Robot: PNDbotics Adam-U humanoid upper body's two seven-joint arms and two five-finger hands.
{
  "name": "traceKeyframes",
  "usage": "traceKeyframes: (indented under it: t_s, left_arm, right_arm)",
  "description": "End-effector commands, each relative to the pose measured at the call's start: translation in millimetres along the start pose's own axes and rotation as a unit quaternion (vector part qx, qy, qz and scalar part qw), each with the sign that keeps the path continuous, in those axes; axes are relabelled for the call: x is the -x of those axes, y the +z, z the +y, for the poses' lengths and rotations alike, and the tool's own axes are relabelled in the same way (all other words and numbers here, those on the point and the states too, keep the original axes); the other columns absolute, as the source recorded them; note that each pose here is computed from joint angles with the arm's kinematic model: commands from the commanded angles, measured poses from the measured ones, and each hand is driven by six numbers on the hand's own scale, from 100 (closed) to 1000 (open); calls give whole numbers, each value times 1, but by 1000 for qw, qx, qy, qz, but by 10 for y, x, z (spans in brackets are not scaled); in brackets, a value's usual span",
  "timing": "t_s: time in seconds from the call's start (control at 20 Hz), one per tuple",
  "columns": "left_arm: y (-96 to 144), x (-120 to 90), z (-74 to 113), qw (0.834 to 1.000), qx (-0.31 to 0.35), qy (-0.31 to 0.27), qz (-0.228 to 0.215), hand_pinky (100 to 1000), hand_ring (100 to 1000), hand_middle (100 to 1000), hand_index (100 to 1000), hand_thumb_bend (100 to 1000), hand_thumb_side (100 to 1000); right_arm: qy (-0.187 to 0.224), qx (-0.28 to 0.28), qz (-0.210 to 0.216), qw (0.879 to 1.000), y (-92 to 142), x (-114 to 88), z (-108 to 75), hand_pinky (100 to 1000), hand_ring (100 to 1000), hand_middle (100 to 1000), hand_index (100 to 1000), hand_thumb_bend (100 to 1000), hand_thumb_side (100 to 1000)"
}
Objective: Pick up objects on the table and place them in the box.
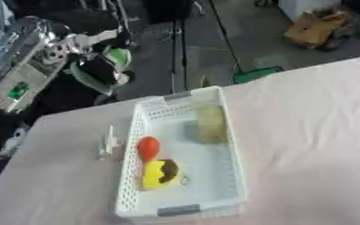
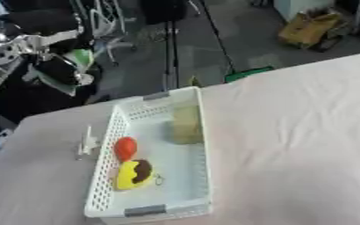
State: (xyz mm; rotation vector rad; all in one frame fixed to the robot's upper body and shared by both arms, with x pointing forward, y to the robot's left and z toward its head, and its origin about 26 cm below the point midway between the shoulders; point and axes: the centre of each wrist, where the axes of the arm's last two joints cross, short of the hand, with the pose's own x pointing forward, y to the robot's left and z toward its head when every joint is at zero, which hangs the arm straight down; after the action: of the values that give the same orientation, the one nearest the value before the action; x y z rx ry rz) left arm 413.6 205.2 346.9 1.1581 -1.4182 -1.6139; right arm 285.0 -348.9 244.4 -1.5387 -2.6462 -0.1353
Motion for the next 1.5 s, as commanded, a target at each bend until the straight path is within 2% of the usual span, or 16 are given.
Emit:
traceKeyframes:
  t_s: [0.05,0.6,1.0,1.05,1.1,1.15,1.2,1.25,1.3,1.35,1.4,1.45,1.5]
  left_arm:
    - [-67,94,56,1000,-6,6,12,100,287,382,452,449,290]
    - [-358,203,-215,998,29,56,31,100,273,378,453,428,309]
    - [-512,238,-502,986,58,148,42,100,262,379,458,404,331]
    - [-525,238,-529,985,59,155,43,100,301,424,510,511,392]
    - [-535,240,-552,984,60,160,43,100,301,424,510,511,392]
    - [-547,239,-582,983,65,166,40,136,426,504,609,610,499]
    - [-554,244,-605,982,72,172,34,136,426,504,609,610,499]
    - [-561,247,-624,981,81,176,26,289,551,574,705,651,583]
    - [-563,257,-633,979,90,180,19,289,551,574,705,651,583]
    - [-566,266,-643,977,100,185,12,486,709,682,801,689,751]
    - [-567,283,-650,975,112,195,3,486,709,682,801,689,751]
    - [-566,298,-652,972,121,203,-4,555,773,761,857,693,882]
    - [-565,312,-650,969,128,210,-10,555,773,761,857,693,882]
  right_arm:
    - [-12,5,-14,1000,-98,-42,3,851,934,828,790,100,1000]
    - [-35,20,-17,999,-180,-93,70,850,934,828,790,100,1000]
    - [-43,26,-18,999,-210,-112,93,850,933,827,790,100,1000]
    - [-44,27,-18,998,-216,-115,97,850,933,827,790,100,1000]
    - [-45,28,-19,998,-220,-117,100,850,933,827,790,100,1000]
    - [-46,29,-19,998,-224,-119,102,850,933,827,790,100,1000]
    - [-46,29,-19,998,-227,-120,103,850,933,827,790,100,1000]
    - [-47,29,-20,998,-229,-122,105,850,933,827,790,100,1000]
    - [-47,29,-20,998,-230,-123,107,850,933,827,790,100,1000]
    - [-48,30,-20,998,-232,-124,108,850,933,827,790,100,1000]
    - [-48,30,-20,998,-232,-124,108,850,933,827,790,100,1000]
    - [-47,30,-20,998,-233,-124,107,850,933,827,790,100,1000]
    - [-47,30,-20,998,-233,-124,107,850,933,827,790,100,1000]
